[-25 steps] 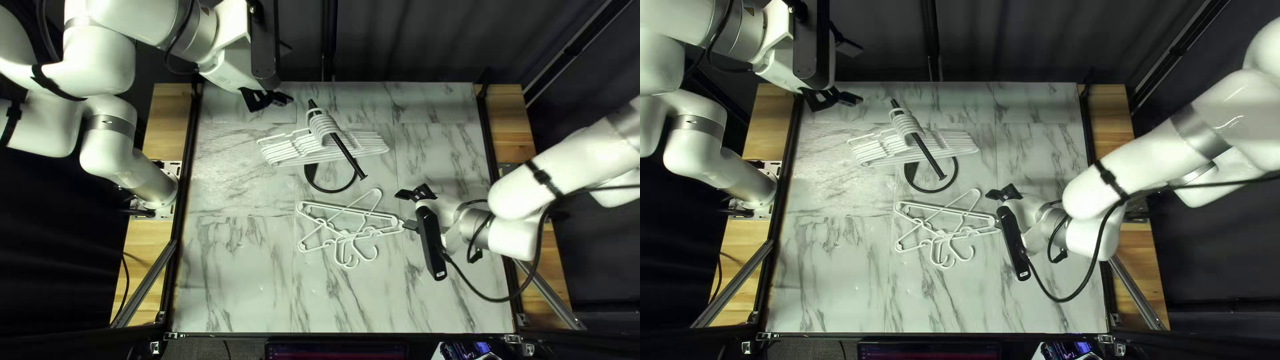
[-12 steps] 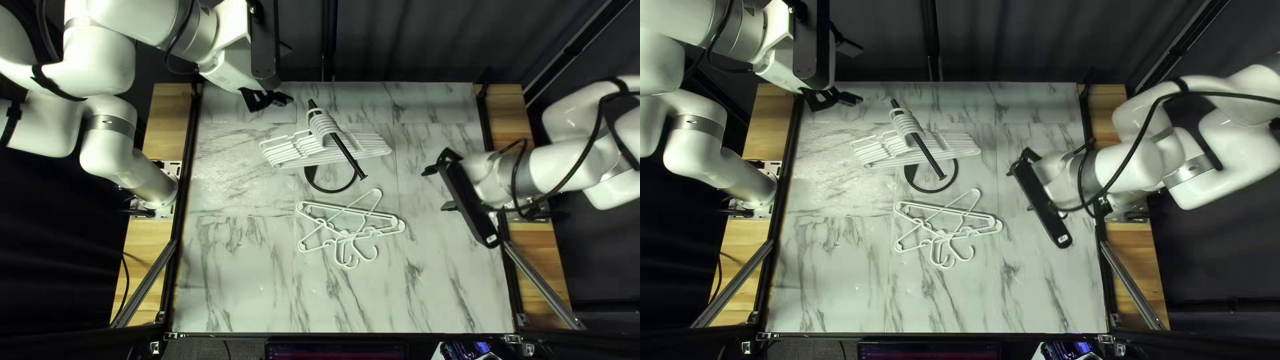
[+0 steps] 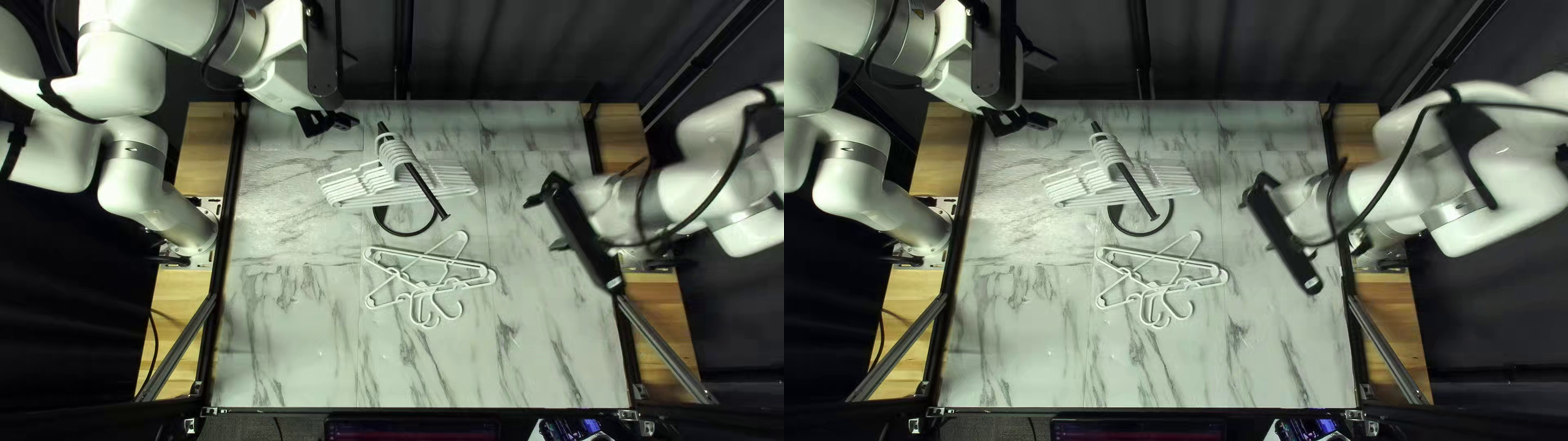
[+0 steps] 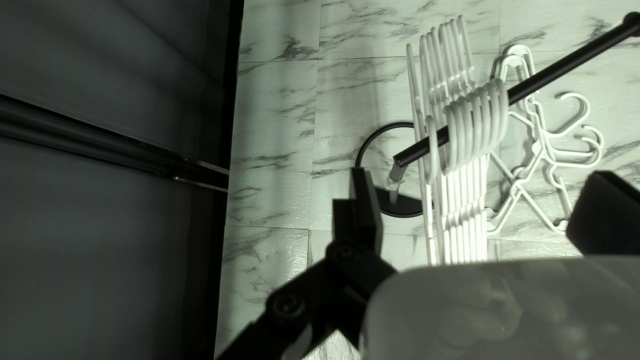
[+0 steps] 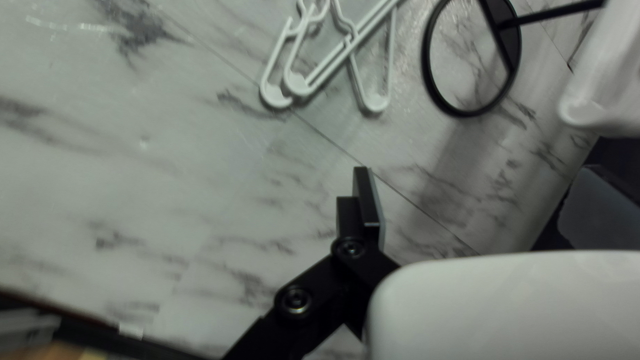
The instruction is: Remove hangers from rack and place onto table
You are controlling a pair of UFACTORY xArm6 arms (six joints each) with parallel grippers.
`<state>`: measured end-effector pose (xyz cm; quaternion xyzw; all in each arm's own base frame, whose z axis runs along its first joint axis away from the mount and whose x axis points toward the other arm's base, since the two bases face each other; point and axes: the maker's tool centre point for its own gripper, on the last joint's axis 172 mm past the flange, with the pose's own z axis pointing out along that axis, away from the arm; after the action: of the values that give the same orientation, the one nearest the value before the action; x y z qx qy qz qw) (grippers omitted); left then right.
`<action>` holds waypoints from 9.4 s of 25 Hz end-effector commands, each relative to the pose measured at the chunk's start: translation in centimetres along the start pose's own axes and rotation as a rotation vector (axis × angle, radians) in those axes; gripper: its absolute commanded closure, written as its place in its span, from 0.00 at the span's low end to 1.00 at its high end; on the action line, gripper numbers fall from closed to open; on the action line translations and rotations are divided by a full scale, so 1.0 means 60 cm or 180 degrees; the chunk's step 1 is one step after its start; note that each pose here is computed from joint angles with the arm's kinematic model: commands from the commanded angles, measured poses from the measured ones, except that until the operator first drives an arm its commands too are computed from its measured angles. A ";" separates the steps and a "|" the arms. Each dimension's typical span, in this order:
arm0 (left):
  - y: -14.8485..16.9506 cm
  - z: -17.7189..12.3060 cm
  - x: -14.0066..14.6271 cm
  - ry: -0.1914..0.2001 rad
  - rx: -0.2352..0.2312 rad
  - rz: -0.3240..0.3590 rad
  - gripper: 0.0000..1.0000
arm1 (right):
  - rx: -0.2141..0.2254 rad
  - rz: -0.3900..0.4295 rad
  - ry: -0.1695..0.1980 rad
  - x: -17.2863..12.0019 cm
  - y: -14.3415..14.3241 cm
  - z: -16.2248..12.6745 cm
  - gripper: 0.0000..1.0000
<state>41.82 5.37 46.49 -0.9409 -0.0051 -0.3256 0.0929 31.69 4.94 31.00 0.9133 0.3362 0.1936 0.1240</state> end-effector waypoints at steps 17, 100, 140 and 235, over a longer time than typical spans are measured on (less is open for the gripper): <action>0.000 0.000 0.000 0.0000 0.0000 0.0000 0.00 | 0.0527 0.0478 -0.0005 -0.061 0.066 -0.122 0.00; 0.000 0.000 0.000 0.0000 0.0000 0.0000 0.00 | 0.0513 0.0871 -0.0039 -0.055 0.079 -0.105 0.00; 0.265 0.090 -0.157 -0.1050 0.0270 -0.1631 0.00 | 0.0513 0.0871 -0.0039 -0.055 0.079 -0.105 0.00; 0.280 0.259 -0.214 -0.1041 -0.0236 -0.1266 0.00 | 0.0513 0.0871 -0.0039 -0.055 0.079 -0.105 0.00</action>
<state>42.38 -7.80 23.84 -0.9642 -0.1928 -0.1817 -0.0086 29.35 -0.17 37.42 0.9587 0.2223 0.1755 0.0250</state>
